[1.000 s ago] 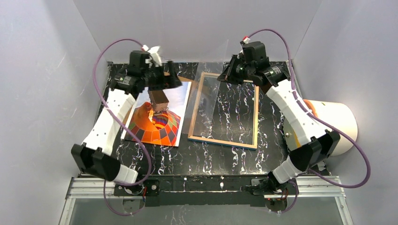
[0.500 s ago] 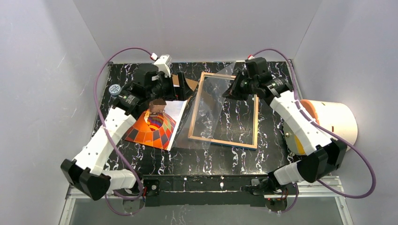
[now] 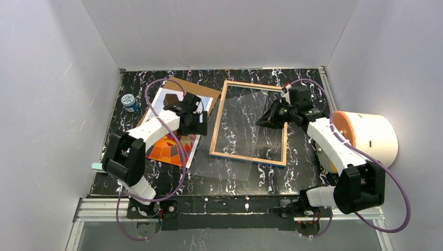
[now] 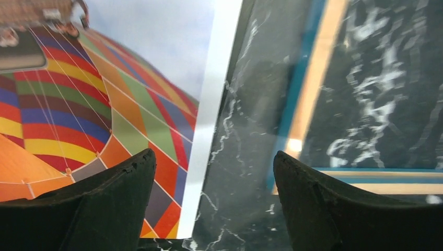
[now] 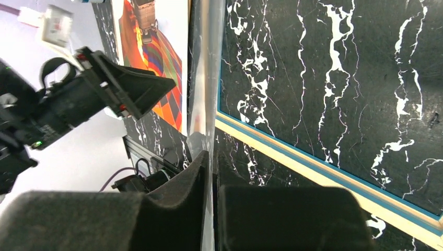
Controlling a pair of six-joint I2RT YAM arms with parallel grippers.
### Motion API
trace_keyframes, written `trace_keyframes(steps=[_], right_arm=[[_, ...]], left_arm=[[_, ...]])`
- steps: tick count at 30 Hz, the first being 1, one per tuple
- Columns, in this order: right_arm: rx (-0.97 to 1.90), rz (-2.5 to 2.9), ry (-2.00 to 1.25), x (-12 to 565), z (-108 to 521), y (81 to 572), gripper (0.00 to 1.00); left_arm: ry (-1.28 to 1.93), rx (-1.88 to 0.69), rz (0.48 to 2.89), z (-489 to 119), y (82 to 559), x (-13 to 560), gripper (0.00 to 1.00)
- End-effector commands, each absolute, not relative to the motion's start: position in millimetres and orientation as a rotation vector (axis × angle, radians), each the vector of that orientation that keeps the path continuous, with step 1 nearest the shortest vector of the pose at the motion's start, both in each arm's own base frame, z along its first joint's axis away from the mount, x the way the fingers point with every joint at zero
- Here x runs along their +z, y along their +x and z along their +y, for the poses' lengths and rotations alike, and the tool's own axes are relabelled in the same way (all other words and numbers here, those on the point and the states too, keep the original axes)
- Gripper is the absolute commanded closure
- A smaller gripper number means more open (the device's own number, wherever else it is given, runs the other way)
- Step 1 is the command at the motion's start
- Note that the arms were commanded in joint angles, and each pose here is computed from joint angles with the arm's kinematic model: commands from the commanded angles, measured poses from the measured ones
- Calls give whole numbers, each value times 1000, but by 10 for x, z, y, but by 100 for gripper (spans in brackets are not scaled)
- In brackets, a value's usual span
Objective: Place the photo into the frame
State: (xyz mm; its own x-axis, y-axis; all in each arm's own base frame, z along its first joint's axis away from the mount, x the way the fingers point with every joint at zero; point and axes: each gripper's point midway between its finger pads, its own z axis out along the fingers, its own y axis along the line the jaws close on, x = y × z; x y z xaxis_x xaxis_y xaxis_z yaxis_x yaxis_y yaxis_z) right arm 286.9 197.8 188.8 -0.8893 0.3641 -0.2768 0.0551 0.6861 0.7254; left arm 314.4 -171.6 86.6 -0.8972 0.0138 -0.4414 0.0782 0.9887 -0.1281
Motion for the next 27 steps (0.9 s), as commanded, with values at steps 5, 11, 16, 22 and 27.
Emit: trace_keyframes(steps=[5,11,16,22,27], right_arm=[[1244,2359,255,1865,2081,2899,77],[1300,2378,284,1715,2115,2826,61],[1364,2373,301,1654,2144,2720,53],[1407,2384,315,1530,2258,2597,53],[1419,2417,305,1436,2455,2498,56]], left_arm=[[60,-181,2763,-1637,2971,473,28],[49,-221,2810,-1684,2884,323,31],[9,-288,2830,-1771,2857,276,32],[-47,-355,2852,-1865,2847,226,33],[-83,-410,2854,-1925,2864,223,34]])
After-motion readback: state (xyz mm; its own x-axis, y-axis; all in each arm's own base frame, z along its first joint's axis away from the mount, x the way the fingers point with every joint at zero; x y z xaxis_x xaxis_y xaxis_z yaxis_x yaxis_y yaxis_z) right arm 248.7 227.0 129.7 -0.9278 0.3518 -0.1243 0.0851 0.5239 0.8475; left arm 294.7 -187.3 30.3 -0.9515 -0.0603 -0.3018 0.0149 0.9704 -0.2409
